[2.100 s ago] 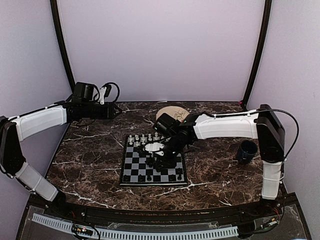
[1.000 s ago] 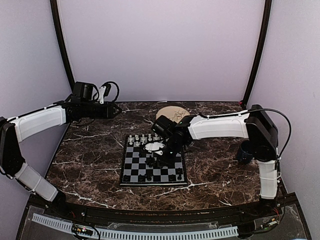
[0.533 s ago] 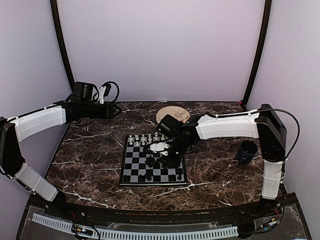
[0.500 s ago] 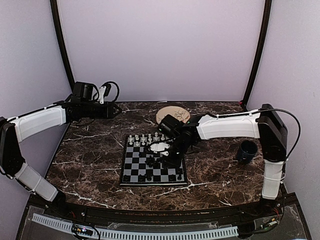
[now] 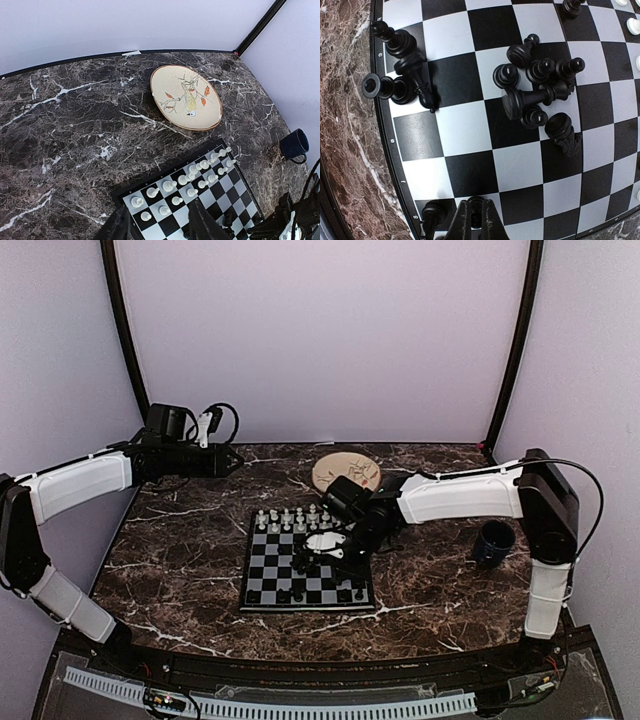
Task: Set up the chess pieces on the board
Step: Place the pawn at b7, then pick up the bishop from the chessboard.
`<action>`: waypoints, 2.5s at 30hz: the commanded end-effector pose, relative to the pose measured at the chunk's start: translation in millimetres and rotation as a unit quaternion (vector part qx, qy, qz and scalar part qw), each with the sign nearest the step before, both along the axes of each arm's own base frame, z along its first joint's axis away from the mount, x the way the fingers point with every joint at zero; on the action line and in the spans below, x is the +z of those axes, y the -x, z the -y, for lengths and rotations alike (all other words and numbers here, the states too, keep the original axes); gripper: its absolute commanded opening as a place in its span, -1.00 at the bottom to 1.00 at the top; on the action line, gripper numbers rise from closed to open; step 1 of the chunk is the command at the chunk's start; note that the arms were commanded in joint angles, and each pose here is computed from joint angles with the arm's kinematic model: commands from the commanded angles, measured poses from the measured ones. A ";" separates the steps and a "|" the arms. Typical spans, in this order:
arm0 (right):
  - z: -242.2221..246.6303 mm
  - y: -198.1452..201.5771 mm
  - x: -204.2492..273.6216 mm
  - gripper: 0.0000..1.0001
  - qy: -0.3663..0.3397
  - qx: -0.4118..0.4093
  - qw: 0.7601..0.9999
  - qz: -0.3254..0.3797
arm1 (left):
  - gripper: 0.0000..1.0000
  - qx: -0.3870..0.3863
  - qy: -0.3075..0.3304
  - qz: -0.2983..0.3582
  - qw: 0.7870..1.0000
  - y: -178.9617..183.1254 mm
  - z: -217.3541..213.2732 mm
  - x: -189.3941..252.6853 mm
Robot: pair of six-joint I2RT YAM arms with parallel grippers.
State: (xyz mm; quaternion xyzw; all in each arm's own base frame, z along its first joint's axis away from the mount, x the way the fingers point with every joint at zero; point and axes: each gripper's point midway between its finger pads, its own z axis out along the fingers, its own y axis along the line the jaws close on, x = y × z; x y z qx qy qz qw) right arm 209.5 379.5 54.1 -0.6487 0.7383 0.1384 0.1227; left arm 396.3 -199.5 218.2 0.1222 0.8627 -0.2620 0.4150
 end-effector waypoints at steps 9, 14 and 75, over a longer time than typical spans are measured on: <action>9.0 -4.3 6.8 -0.95 -0.001 -0.001 1.000 0.025 | -0.15 -0.011 0.000 0.000 1.000 1.9 2.7 -4.1; 9.8 -2.1 7.0 -0.95 -0.002 0.001 1.000 0.024 | -0.15 -0.011 0.000 -0.001 1.000 1.6 2.4 -5.0; 116.0 -61.0 112.1 -0.36 -0.210 -0.141 0.964 0.085 | -0.05 -0.381 -0.318 -0.140 0.856 195.4 102.9 -159.1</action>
